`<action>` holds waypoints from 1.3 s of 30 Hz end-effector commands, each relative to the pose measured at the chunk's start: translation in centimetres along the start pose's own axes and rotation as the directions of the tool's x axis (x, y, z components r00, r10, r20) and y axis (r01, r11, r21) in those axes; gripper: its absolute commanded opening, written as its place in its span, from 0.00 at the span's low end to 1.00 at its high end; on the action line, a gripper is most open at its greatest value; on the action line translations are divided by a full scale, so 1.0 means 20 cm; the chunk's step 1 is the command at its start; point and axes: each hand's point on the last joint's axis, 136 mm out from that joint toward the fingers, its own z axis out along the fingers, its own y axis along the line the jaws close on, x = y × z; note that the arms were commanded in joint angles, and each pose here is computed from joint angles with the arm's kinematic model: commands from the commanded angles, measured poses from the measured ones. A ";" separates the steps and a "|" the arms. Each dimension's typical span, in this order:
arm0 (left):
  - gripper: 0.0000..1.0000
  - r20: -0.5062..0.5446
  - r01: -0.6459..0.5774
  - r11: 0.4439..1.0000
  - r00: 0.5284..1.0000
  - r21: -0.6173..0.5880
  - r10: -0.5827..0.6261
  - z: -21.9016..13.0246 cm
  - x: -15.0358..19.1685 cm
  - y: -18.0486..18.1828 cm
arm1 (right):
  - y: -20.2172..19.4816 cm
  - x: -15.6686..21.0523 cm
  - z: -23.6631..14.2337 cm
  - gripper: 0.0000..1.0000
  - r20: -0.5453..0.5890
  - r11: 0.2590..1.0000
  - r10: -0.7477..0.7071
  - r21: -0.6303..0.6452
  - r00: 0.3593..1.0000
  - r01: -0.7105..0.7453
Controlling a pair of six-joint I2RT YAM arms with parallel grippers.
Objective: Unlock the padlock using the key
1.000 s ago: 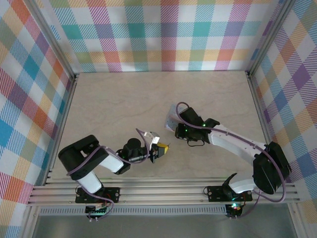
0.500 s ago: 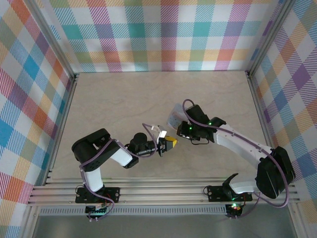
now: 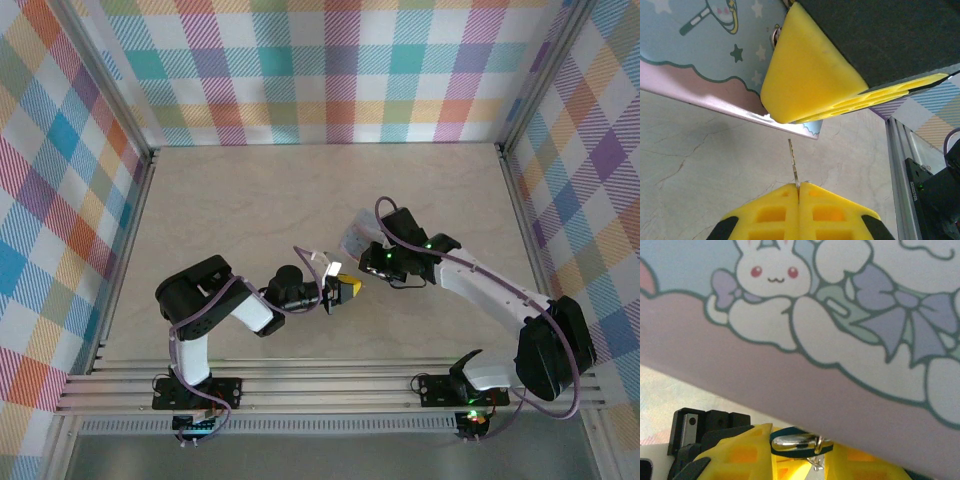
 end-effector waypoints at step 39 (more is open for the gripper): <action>0.00 0.070 -0.078 0.997 0.995 0.005 0.077 0.03 -0.11 0.03 | -0.01 -0.01 0.01 0.00 -0.046 0.999 0.016 -0.047 0.999 -0.019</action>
